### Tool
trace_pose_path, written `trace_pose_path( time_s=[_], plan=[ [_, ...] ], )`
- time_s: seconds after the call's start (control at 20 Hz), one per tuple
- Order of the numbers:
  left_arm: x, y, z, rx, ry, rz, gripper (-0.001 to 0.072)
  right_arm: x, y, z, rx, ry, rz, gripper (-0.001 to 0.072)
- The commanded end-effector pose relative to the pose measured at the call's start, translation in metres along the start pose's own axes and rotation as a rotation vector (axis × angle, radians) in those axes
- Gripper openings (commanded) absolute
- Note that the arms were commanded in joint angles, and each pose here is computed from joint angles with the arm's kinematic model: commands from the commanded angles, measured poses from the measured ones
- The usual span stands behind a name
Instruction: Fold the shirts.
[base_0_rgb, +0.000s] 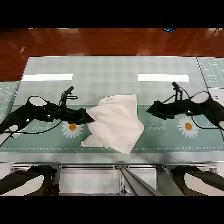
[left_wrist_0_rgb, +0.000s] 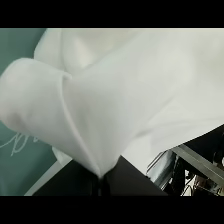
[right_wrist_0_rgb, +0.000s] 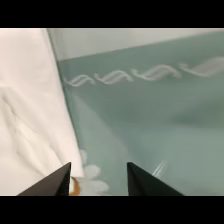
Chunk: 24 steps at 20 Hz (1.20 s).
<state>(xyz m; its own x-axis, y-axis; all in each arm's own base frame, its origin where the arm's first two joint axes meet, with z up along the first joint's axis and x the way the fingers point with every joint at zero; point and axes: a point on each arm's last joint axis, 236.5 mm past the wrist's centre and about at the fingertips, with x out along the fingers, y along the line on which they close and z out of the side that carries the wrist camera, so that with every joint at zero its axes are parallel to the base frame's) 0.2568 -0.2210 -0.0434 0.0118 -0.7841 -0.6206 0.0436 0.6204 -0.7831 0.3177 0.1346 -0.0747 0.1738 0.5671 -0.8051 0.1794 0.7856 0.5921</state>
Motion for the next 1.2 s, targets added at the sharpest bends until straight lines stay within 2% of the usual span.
trace_pose_path(
  time_s=[0.0,0.3,0.35,0.4,0.5,0.65,0.8,0.95,1.15],
  plan=[
    [-0.004,-0.005,-0.002,0.012,0.002,-0.011,0.0028,0.044,0.030,-0.009,-0.061,0.159,0.058,0.0405],
    [0.000,-0.006,-0.002,0.023,0.002,-0.004,0.0028,0.072,0.067,-0.012,-0.123,0.253,0.103,0.0404],
    [0.000,-0.005,0.001,0.024,-0.010,0.002,0.0028,0.076,0.073,-0.014,-0.133,0.259,0.113,0.0386],
    [0.000,-0.004,0.003,0.023,-0.022,0.007,0.0028,0.078,0.076,-0.016,-0.156,0.261,0.115,0.0322],
    [-0.001,-0.002,0.007,0.023,-0.037,0.015,0.0028,0.075,0.082,-0.013,-0.196,0.259,0.125,0.0024],
    [-0.013,-0.002,0.021,0.017,-0.075,0.008,0.0028,0.051,0.100,0.003,-0.268,0.228,0.141,0.0020],
    [-0.066,-0.035,0.070,0.089,-0.197,-0.046,0.0028,-0.027,0.140,0.063,-0.371,0.011,0.121,0.0020],
    [-0.153,-0.132,0.129,0.318,-0.463,-0.109,0.0028,-0.152,0.202,0.123,-0.476,-0.324,0.121,0.0020],
    [-0.262,-0.268,0.133,0.663,-0.665,-0.099,0.0028,-0.306,0.281,0.111,-0.690,-0.649,0.121,0.0020]
  ],
)
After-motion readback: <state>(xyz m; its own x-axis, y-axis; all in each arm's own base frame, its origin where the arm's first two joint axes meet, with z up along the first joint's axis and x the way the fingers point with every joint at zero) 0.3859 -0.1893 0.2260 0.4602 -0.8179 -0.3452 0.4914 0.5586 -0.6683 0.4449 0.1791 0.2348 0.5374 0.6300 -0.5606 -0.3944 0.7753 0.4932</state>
